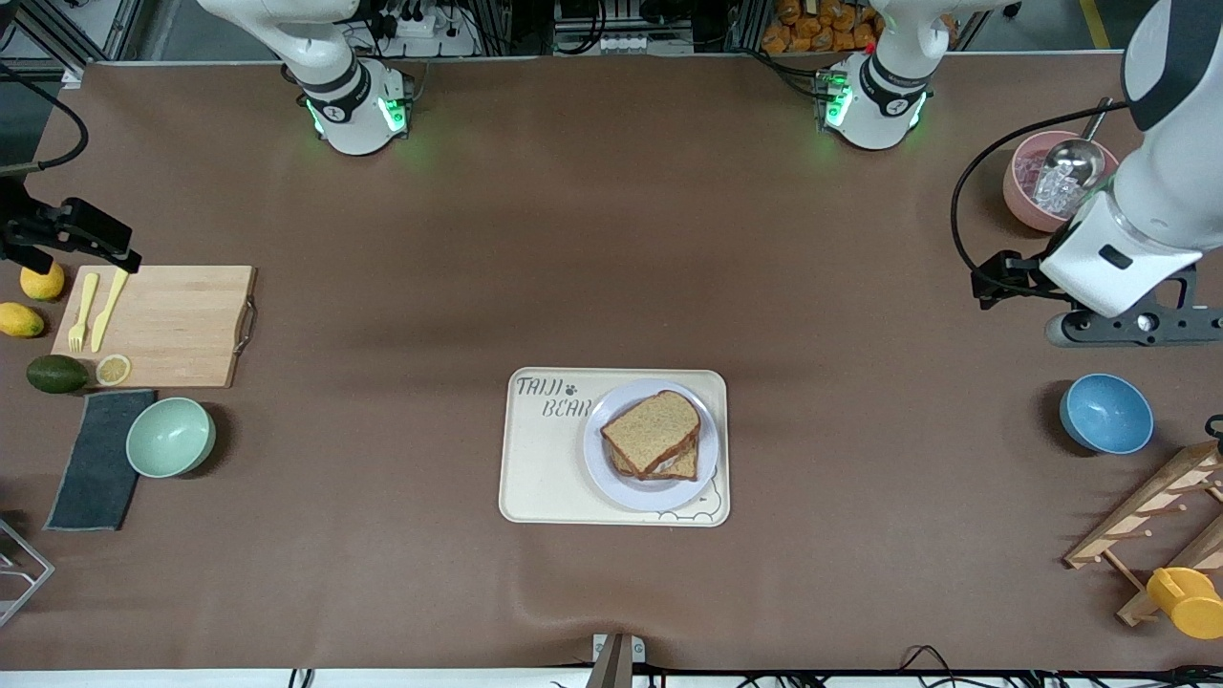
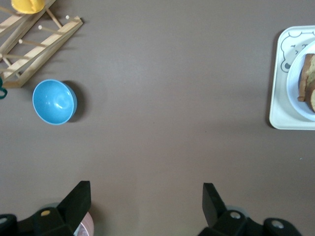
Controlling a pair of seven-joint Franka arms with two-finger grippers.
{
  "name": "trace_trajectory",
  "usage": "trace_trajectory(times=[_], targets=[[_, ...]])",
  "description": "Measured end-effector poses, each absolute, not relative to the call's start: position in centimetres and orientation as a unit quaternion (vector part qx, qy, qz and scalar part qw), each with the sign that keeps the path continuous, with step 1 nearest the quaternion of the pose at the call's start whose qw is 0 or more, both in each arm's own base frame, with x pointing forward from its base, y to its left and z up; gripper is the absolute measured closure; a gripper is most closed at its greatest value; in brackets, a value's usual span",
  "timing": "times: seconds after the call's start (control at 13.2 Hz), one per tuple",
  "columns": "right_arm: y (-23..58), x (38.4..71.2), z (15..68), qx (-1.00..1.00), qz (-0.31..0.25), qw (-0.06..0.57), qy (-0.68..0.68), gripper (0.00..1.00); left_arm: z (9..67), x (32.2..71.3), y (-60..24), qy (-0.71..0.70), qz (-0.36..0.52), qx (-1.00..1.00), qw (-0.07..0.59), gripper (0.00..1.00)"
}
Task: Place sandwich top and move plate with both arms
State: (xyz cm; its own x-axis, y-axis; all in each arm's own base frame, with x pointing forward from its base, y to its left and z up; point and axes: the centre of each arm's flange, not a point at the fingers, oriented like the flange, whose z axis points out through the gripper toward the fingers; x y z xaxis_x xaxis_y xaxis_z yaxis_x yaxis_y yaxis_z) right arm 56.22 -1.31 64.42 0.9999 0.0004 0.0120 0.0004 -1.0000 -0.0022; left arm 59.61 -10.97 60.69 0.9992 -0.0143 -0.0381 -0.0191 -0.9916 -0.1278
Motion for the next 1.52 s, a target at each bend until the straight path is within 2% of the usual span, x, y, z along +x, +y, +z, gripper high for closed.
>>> trace_trajectory(times=[0.46, 0.84, 1.06, 1.52], targets=[[-1.3, 56.2, 64.4, -1.000, -0.006, 0.001, 0.000, 0.00, 61.1, 59.1, -11.2, -0.001, 0.015, -0.997, 0.077, 0.00], [-1.3, 56.2, 64.4, -1.000, -0.006, 0.001, 0.000, 0.00, 62.9, 56.6, -6.2, -0.050, 0.018, -0.998, 0.032, 0.00], [-1.3, 56.2, 64.4, -1.000, -0.006, 0.001, 0.000, 0.00, 63.6, 54.8, -4.4, -0.048, 0.015, -0.998, 0.033, 0.00], [-1.3, 56.2, 64.4, -1.000, -0.006, 0.001, 0.000, 0.00, 63.5, 53.8, -4.3, -0.043, 0.020, -0.998, 0.034, 0.00]])
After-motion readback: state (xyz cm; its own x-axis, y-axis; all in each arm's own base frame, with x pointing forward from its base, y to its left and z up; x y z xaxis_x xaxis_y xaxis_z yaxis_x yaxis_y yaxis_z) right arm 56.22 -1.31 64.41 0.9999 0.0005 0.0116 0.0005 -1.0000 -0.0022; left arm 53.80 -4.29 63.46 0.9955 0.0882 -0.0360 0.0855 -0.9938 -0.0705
